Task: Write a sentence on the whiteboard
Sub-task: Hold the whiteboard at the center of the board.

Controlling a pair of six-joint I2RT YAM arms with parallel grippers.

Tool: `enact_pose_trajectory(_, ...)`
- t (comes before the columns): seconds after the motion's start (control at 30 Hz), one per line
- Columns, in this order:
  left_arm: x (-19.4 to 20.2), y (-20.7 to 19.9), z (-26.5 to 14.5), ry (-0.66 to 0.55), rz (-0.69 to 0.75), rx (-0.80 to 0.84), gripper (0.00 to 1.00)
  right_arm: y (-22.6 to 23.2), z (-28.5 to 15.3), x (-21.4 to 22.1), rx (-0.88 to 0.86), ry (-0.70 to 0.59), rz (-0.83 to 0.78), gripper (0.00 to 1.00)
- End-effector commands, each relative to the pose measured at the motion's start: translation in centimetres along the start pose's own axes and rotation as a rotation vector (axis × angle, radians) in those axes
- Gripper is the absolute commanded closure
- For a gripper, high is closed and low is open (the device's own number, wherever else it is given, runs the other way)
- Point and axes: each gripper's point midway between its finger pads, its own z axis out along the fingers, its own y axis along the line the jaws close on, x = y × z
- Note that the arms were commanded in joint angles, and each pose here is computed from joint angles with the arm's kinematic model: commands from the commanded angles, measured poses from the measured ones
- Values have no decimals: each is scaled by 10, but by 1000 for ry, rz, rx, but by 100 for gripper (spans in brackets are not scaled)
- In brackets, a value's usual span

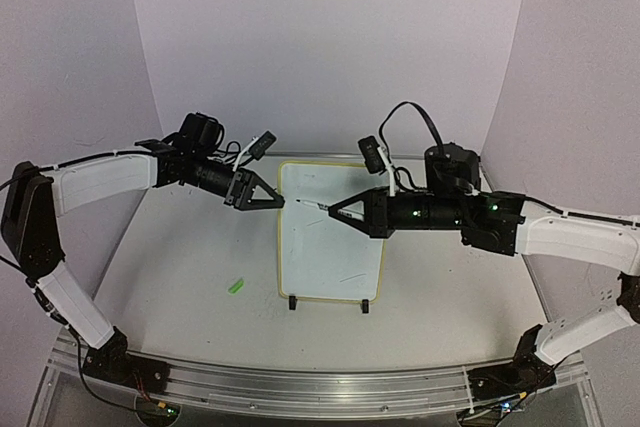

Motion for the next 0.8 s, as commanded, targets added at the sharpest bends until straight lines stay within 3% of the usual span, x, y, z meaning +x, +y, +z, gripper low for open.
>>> enact_pose_trajectory(0.0,-20,-14,1,-22,87,49,62,-1,3,-25,24,-76,-33,100)
enact_pose_trajectory(0.5,3,6,8,33,105,-13,99,-4,5,-37,62,-123,-58,100)
enact_pose_trajectory(0.77,13,11,8,49,130,-37,100,-7,21,-42,95,-116,-84,100)
